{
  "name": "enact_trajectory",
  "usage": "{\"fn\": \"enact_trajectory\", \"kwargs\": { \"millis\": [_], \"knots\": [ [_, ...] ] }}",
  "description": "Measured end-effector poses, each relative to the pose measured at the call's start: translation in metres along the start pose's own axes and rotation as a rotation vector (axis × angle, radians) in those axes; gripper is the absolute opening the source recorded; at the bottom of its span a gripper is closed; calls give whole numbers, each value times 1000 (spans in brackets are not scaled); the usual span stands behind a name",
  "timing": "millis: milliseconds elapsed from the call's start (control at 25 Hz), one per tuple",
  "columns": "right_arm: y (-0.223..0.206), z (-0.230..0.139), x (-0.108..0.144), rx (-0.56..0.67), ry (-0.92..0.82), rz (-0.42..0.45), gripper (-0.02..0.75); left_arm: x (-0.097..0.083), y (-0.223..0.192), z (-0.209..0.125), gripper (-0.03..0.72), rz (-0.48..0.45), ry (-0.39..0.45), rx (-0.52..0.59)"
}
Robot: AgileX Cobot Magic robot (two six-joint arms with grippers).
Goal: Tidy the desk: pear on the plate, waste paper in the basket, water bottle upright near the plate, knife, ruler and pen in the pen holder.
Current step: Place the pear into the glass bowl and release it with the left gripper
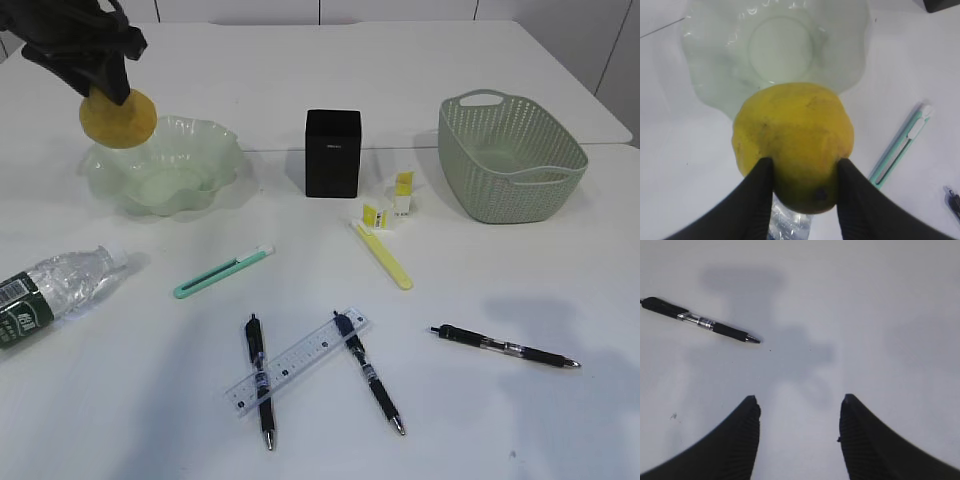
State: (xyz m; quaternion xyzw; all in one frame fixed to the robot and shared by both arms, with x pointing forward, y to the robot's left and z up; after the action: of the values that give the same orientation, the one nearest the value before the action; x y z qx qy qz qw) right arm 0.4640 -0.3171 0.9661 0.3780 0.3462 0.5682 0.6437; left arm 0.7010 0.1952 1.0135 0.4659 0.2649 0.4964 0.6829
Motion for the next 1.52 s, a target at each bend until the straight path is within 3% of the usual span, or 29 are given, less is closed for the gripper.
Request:
{"fn": "enact_trajectory", "kwargs": {
  "millis": [360,640,960,1520],
  "knots": [
    [0,0,0,2,0,0,389,-1,-31,22,273,-16,10,-31],
    [0,-1,0,4,0,0,389,17,-53,31,274,0,46,-86],
    [0,-1,0,4,0,0,389,39,-85,21,274,-29,134,-63],
    [-6,-2,0,27,1,-2,389,31,-134,8,274,-72,158,6]
  ]
}}
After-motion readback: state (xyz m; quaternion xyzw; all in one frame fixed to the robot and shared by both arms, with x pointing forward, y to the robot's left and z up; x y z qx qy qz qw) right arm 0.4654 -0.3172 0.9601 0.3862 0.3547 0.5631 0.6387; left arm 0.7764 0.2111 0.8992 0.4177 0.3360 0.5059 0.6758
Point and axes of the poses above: a point on each arm's last joint axis where the gripper is mounted, y pointing back along that axis away from the gripper, x along the wrist's bending axis when the last joint is at zero, z = x × y, the point moved 9 cm from there along -y, pointing out along that axis toward the gripper, and after that the axes turned 6 degrees about -y, right-handed, at the moved point
